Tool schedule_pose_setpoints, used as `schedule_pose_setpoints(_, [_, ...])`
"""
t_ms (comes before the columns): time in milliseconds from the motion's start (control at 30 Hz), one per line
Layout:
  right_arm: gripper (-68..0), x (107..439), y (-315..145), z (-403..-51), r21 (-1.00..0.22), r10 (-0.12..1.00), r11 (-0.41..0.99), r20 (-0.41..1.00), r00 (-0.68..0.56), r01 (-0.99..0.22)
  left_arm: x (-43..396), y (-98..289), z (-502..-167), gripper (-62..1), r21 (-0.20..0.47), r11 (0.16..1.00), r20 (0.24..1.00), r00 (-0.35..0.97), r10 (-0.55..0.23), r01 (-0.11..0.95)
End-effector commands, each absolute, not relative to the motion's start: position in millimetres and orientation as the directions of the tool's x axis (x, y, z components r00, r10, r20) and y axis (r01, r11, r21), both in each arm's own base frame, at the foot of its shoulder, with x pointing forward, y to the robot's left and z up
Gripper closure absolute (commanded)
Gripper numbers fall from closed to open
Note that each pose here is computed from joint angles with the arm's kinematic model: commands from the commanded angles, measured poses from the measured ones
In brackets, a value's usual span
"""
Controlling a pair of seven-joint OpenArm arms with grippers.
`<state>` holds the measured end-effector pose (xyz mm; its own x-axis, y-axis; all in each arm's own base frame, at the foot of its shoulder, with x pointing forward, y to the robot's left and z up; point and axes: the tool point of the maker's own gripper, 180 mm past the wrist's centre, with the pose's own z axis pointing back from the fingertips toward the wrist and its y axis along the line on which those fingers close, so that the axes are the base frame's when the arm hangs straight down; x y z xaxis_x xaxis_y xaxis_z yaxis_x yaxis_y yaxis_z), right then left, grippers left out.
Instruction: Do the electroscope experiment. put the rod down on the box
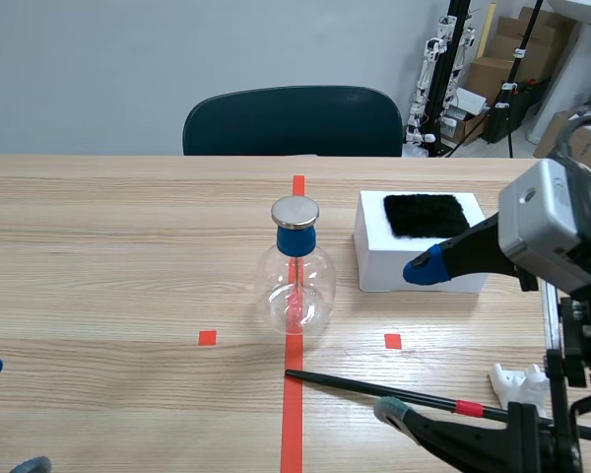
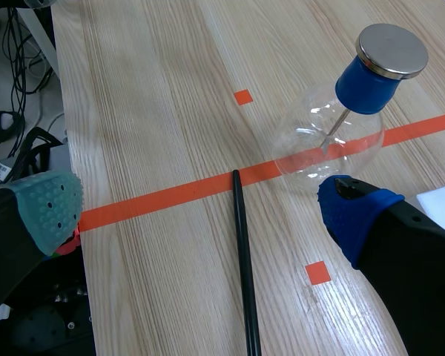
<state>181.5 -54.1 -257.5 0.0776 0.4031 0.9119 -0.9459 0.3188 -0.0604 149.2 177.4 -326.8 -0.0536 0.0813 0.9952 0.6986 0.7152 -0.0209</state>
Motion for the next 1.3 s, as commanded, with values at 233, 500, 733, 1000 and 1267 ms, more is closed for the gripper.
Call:
schedule_pose_setpoints(233, [-67.9,185.9,-53.8,-250.7,-0.072,0.388,0.32,0.92,0.061,-0.945,151.2,179.1,-320.9,-62.3,-0.016,0.716,0.993,-0.073,0.093,0.698])
schedule_pose_setpoints(500, [-67.9,185.7,-54.1,-251.6,-0.071,0.392,0.32,0.918,0.063,-0.945,151.2,179.1,-320.9,-62.3,-0.016,0.716,0.993,-0.073,0.093,0.698])
schedule_pose_setpoints(733, [-67.9,185.7,-54.2,-251.6,-0.071,0.392,0.319,0.918,0.063,-0.945,151.2,179.1,-320.9,-62.3,-0.016,0.716,0.993,-0.073,0.093,0.698])
schedule_pose_setpoints(1000, [-67.9,185.7,-54.2,-251.5,-0.071,0.392,0.319,0.918,0.063,-0.945,151.2,179.1,-320.9,-62.3,-0.016,0.716,0.993,-0.073,0.093,0.698])
schedule_pose_setpoints(1267, [-67.9,186.3,-51.0,-243.6,-0.072,0.35,0.319,0.935,0.047,-0.945,151.2,179.1,-320.9,-62.3,-0.016,0.716,0.993,-0.073,0.093,0.698])
